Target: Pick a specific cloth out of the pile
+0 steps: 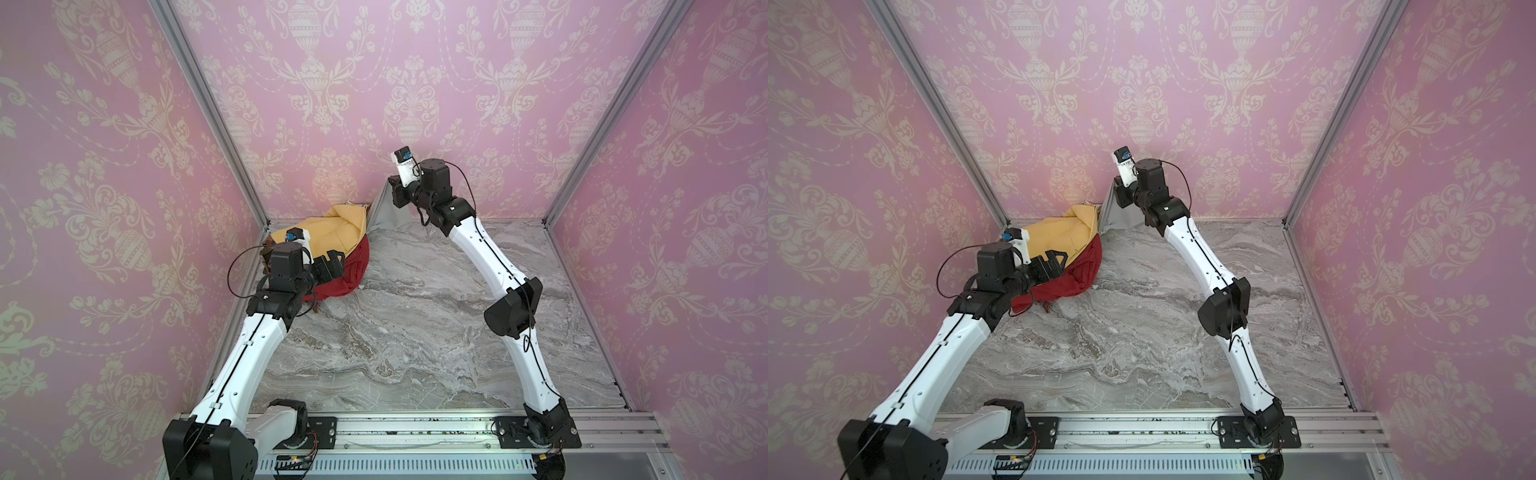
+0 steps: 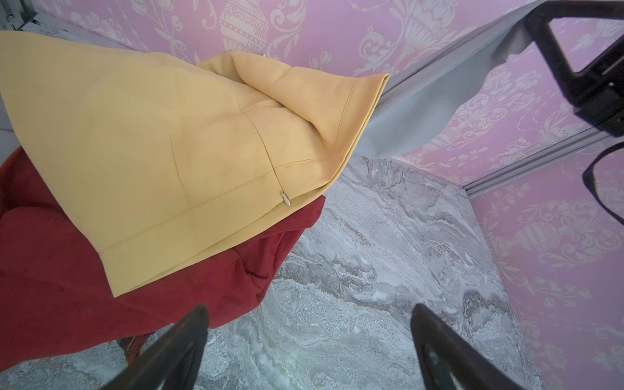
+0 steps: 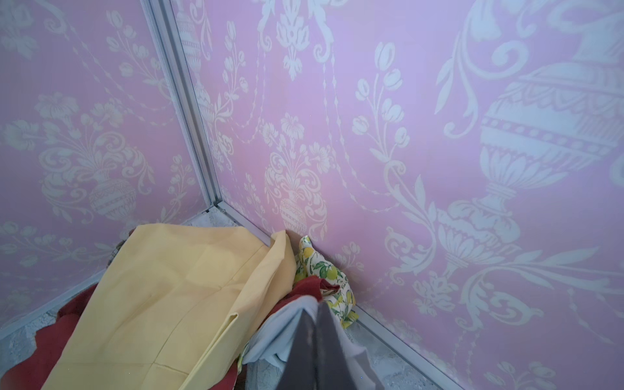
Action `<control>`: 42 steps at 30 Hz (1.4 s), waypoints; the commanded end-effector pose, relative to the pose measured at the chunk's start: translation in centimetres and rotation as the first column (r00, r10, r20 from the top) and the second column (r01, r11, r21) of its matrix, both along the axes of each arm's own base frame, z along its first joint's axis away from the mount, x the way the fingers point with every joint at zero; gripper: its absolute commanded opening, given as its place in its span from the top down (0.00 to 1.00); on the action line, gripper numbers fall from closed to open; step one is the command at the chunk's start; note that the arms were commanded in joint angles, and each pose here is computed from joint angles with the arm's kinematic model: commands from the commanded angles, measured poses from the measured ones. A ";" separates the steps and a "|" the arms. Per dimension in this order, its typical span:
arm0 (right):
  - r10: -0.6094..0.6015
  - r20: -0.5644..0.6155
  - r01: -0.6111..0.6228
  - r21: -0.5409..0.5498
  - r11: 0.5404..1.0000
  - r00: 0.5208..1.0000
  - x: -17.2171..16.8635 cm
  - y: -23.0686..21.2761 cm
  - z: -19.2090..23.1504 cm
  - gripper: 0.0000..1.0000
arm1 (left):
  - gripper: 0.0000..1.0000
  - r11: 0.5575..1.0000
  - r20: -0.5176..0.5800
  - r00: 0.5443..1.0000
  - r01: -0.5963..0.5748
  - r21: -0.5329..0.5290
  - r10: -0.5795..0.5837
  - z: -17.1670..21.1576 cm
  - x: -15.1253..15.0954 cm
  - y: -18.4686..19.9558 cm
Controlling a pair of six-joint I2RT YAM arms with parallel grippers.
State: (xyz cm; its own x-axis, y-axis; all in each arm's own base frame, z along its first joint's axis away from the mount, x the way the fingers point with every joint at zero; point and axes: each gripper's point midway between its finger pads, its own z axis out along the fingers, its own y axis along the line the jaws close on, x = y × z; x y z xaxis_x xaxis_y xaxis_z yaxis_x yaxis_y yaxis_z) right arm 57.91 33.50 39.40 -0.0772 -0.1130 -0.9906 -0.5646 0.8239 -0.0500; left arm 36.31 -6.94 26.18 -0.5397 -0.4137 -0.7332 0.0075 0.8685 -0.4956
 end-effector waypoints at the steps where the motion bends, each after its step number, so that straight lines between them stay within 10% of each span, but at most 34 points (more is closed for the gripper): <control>1: -0.087 0.313 -0.007 0.287 0.958 0.946 -4.8 -5.4 17.3 1.00 | 0.05 0.999 0.026 0.999 -0.035 -0.029 0.036 0.6 0.8 0.3; 14: -0.048 0.240 -0.051 0.388 0.920 0.970 -10.1 -7.4 18.4 1.00 | 0.06 0.996 0.194 0.979 0.053 0.069 -0.065 1.8 4.7 -2.0; 31: 0.058 0.113 -0.101 0.424 0.900 0.992 -11.0 -4.1 16.5 1.00 | 0.05 0.797 0.494 0.650 0.581 0.165 -0.577 3.4 7.4 -16.5; 36: 0.079 0.116 -0.123 0.442 0.889 0.990 -11.0 -3.3 16.6 1.00 | 0.04 0.818 0.453 0.693 0.548 0.174 -0.561 1.2 9.8 -18.0; 38: 0.080 0.107 -0.120 0.439 0.891 0.991 -10.9 -3.1 16.2 1.00 | 0.12 0.852 0.460 0.727 0.501 0.153 -0.510 1.0 11.6 -17.7; 42: 0.057 0.073 -0.082 0.417 0.905 0.996 -10.6 -3.4 14.8 1.00 | 0.59 0.875 0.491 0.739 0.471 0.113 -0.461 2.4 14.4 -18.1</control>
